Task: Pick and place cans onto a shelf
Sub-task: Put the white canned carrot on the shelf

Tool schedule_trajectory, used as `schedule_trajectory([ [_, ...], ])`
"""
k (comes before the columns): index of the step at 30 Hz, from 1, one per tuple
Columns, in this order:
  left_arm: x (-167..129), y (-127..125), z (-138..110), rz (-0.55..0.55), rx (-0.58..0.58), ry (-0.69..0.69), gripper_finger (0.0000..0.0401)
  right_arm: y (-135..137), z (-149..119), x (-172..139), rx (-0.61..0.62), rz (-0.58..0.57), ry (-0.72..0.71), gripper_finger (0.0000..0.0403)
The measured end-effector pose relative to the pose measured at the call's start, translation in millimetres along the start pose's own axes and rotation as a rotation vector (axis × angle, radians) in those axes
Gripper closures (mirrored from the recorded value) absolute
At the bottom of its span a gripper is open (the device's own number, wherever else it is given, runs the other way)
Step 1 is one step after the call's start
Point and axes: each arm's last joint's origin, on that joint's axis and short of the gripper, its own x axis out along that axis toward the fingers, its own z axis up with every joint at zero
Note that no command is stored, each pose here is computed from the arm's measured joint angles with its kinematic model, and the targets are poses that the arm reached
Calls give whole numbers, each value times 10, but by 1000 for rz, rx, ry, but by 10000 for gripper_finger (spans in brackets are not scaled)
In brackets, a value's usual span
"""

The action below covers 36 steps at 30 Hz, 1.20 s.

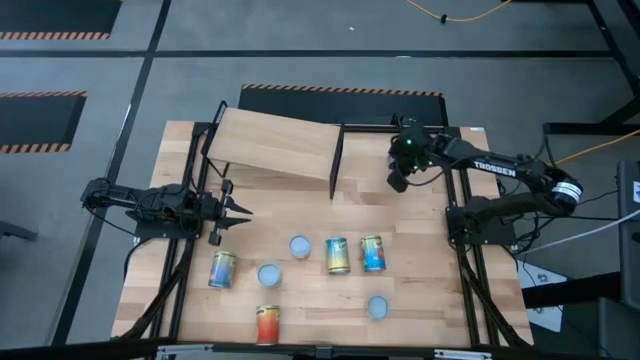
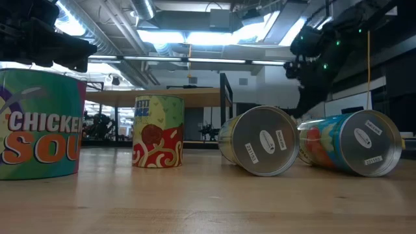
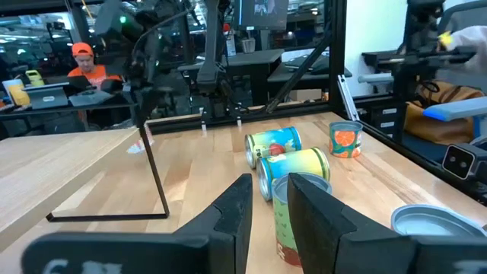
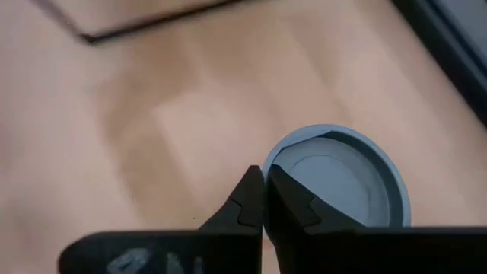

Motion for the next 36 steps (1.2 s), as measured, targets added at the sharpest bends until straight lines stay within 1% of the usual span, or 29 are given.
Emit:
schedule_trajectory([
  [5, -1, 5, 54, 6, -6, -56, 323, 282, 106, -123, -98, 134, -32, 394],
  [10, -12, 15, 150, 18, -12, -156, 323, 588, 178, -219, -181, 223, -56, 393],
  [15, -35, 26, 258, 29, -19, -270, 323, 892, 235, -327, -282, 337, -89, 393],
  [19, -25, 29, 302, 32, -20, -312, 323, 1100, 247, -397, -356, 394, -122, 393],
  [23, 25, 29, 339, 31, -18, -298, 323, 1265, 255, -438, -413, 442, -181, 393],
  [27, 118, 33, 445, 28, -16, -262, 323, 1386, 257, -475, -478, 476, -234, 393],
  [30, 232, 38, 573, 26, -13, -218, 323, 1446, 255, -496, -520, 493, -262, 393],
  [36, 567, 48, 862, 38, -7, -129, 323, 1517, 261, -525, -539, 515, -299, 392],
])
